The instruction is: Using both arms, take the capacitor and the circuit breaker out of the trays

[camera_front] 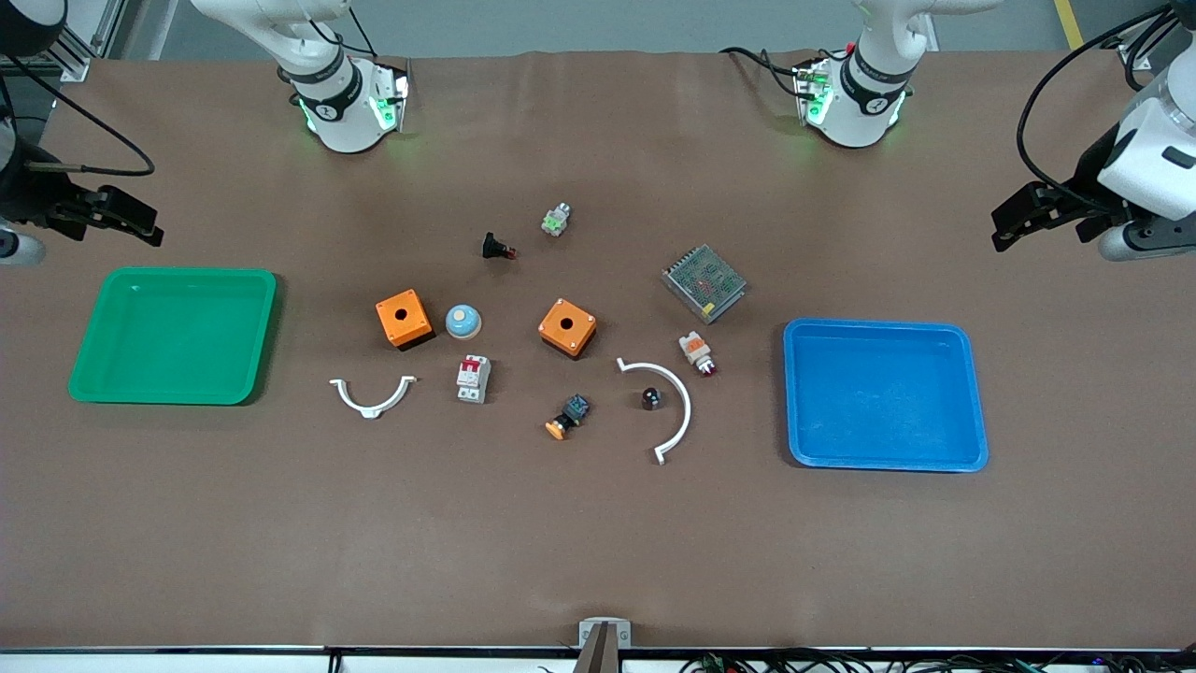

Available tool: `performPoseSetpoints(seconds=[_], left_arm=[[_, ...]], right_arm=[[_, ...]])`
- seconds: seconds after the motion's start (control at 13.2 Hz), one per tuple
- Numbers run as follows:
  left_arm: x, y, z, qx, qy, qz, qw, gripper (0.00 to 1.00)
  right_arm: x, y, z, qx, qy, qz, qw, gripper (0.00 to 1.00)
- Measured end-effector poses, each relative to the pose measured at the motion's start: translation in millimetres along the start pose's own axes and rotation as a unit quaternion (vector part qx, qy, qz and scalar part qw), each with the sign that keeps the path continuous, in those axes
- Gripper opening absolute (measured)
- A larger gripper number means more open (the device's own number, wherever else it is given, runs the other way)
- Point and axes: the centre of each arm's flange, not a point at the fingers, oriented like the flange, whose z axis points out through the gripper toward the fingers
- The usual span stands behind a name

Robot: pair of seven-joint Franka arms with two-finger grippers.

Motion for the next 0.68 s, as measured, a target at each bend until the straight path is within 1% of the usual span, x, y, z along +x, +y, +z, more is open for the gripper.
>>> performPoseSetpoints(seconds=[0.3, 0.68], left_arm=[[-5.9, -2.0, -17.4, 0.001, -0.002, 0.010, 1.000, 1.00], [-7.3, -2.7, -23.8, 0.000, 0.000, 0.013, 1.000, 1.00]], right_arm=[[2.2, -2.8, -9.6, 0.000, 0.015, -0.002, 1.000, 1.00], [30.5, -5.2, -21.4, 0.000, 0.044, -0.003, 0.999, 1.00]])
